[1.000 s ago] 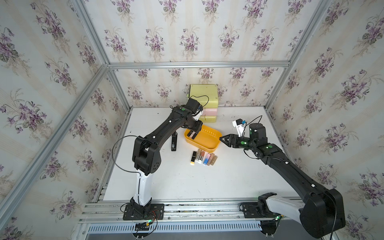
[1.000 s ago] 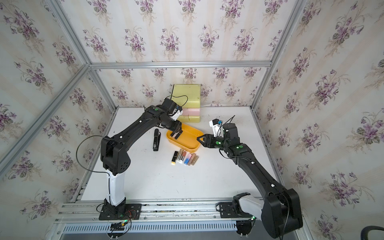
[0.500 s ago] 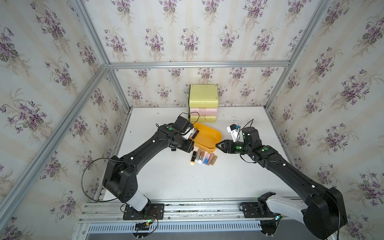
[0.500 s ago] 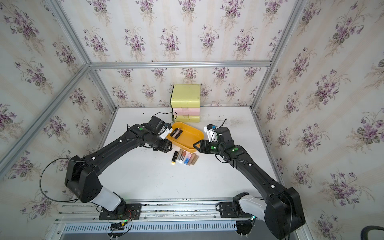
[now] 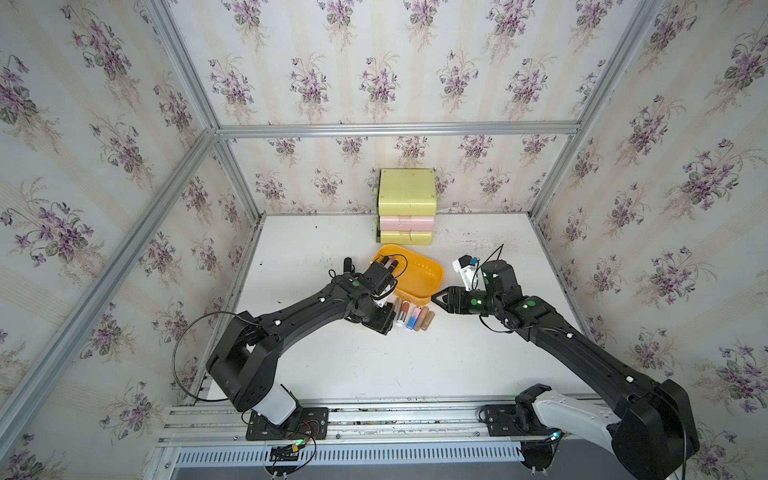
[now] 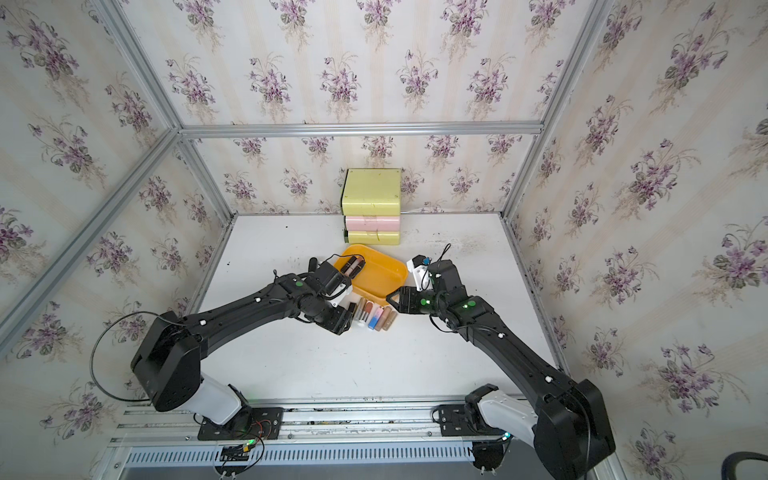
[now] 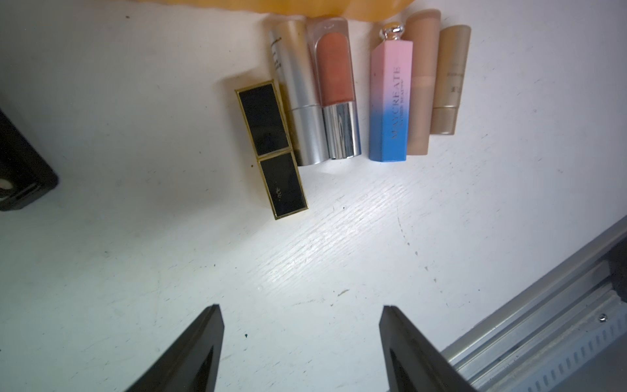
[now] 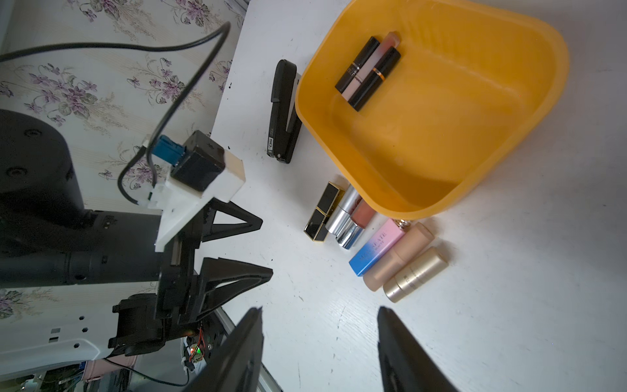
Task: Put the lipstick into the storage box
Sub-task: Pick up the lipstick at the center of the board.
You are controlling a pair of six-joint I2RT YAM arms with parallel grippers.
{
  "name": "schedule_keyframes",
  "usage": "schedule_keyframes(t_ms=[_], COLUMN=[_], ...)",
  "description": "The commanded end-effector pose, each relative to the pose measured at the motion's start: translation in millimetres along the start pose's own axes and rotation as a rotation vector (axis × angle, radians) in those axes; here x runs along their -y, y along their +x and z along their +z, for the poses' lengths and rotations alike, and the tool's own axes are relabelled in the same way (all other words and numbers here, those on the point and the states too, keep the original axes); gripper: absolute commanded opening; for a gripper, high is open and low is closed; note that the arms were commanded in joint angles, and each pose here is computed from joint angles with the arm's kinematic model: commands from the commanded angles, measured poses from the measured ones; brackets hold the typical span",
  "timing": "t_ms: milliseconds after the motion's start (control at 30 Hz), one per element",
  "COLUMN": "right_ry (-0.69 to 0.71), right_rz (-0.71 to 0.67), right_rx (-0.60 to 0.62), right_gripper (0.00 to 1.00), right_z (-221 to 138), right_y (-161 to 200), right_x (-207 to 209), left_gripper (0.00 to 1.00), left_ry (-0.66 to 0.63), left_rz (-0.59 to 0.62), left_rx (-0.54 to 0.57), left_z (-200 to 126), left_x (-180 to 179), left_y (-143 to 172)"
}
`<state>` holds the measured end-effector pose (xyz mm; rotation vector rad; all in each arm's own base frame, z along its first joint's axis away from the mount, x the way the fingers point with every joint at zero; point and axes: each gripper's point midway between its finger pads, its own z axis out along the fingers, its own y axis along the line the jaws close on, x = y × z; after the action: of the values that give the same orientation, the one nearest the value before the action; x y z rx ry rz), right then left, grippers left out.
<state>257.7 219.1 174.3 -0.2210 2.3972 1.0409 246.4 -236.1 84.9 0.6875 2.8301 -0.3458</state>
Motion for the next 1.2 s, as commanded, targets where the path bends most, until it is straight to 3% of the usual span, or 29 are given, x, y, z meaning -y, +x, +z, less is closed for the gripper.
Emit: schedule_keyframes(t_ms=[0, 300, 900, 1167], right_ry=[-0.003, 0.001, 0.011, 0.017], right_rz=[-0.017, -0.035, -0.032, -0.038], right_rx=[0.007, 0.007, -0.015, -0.017], right_gripper=[0.57, 0.57, 0.57, 0.57], right_z=[0.3, 1.4, 9.3, 11.2], right_y=[-1.3, -0.3, 3.9, 3.5], right_x=[-0.8, 1.1, 8.2, 9.8], left_gripper=[0.73, 0.73, 0.72, 0.57], left_ry=[-0.038, -0.146, -0.165, -0.164], left_rz=[-0.015, -0.048, 0.010, 0.011], left_rx=[0.014, -0.029, -0.116, -0.147], left_z=[8.1, 28.4, 64.8, 69.9], left_x=[-3.4, -17.2, -21.6, -26.9], left_y=[-7.5, -12.3, -20.3, -15.0])
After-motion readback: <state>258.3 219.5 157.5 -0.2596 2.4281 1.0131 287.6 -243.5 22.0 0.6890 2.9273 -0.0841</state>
